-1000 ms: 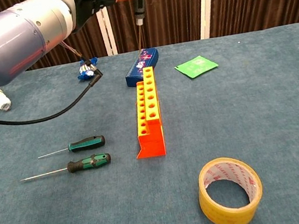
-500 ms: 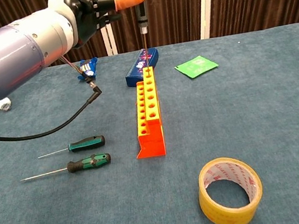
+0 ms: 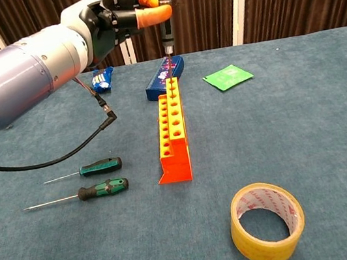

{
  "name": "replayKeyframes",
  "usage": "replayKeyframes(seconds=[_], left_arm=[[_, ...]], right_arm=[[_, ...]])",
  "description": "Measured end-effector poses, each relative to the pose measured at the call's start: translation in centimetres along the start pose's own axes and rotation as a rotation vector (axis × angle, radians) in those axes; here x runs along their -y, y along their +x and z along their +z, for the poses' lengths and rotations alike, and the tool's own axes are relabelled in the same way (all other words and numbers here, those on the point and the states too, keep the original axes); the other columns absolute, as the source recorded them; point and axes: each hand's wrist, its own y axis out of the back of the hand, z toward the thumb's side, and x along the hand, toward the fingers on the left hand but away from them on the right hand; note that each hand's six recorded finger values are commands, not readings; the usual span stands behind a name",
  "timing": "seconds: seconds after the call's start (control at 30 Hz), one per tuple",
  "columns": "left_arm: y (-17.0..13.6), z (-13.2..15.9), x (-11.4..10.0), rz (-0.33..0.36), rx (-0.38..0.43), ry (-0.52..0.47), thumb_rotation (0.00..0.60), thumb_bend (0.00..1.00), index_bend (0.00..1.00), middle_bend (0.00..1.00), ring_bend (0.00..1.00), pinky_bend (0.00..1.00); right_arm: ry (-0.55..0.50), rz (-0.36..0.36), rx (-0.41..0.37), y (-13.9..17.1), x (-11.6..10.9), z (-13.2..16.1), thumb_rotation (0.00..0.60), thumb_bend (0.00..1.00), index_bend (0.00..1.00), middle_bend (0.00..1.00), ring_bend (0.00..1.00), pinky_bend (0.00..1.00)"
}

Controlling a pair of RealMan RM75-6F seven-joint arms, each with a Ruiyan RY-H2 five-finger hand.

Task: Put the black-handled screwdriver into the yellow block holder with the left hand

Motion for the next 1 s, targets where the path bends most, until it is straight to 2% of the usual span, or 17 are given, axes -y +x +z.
replayKeyframes(seconds=[1.0], left_arm=[[0.6, -1.5, 1.1, -0.029, -0.001, 0.058, 0.600, 0.46, 0.64, 0.08, 0.00, 0.05]], right_arm=[[-0.003, 0.002, -0.002, 0.1, 0.0, 0.1, 0.600, 0.03, 0.00, 0.00, 0.00, 0.00]])
